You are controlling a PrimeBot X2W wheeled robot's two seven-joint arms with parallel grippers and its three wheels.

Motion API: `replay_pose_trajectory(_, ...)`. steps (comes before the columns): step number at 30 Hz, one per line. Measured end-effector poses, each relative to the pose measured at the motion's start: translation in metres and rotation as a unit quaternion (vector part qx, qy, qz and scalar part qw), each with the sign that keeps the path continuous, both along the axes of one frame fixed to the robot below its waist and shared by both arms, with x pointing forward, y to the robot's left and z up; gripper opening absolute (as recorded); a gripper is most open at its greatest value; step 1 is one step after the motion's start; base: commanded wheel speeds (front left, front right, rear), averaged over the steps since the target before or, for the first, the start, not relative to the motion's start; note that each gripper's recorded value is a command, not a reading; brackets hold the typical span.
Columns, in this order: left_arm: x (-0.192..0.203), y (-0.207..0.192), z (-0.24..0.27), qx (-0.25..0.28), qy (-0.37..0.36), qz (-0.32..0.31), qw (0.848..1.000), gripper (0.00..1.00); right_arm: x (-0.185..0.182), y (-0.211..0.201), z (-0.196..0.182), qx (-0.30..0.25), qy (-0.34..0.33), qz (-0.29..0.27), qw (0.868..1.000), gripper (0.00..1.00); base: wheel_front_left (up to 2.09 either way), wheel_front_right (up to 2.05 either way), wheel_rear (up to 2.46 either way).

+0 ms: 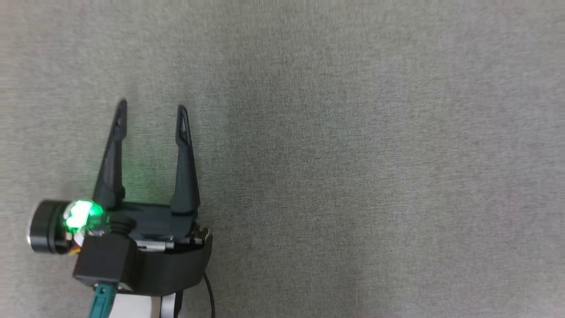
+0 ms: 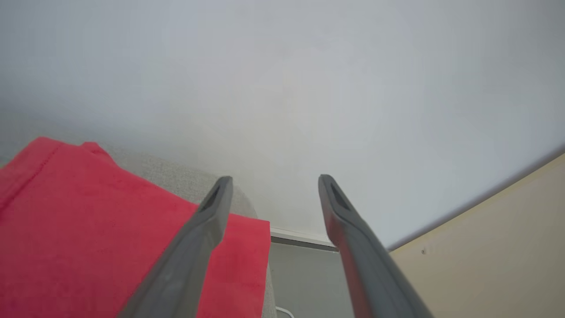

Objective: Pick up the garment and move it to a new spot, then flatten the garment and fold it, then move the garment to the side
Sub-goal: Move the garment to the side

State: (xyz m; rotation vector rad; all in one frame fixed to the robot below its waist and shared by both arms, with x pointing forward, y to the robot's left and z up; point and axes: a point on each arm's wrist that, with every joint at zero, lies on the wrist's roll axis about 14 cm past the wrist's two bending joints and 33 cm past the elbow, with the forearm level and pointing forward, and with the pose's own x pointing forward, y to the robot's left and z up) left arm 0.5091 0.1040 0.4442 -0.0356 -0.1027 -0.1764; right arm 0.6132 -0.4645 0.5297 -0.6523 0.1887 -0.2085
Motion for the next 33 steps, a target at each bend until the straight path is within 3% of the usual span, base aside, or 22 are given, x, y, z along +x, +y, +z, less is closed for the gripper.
replay_pose_trajectory(8, -0.028, 0.019, 0.009, 0.002, 0.022, 0.031, 0.999, 1.0, 0.002, 0.058, 0.042, 0.033, -0.06, 0.074, 0.995, 1.0, 0.0, 0.0, 0.0)
replay_pose_trajectory(16, -0.072, 0.041, 0.029, 0.008, 0.03, 0.062, 0.998, 1.0, -0.034, 0.144, 0.08, 0.088, -0.128, 0.171, 0.973, 1.0, 0.0, 0.0, 0.0)
replay_pose_trajectory(27, -0.113, 0.055, 0.06, 0.008, 0.005, 0.079, 0.997, 1.0, -0.117, 0.211, 0.072, 0.215, -0.18, 0.2, 0.939, 1.0, 0.0, 0.0, 0.0)
replay_pose_trajectory(33, -0.122, 0.052, 0.064, 0.008, 0.003, 0.073, 0.997, 1.0, -0.152, 0.219, 0.05, 0.255, -0.173, 0.18, 0.934, 1.0, 0.0, 0.0, 0.0)
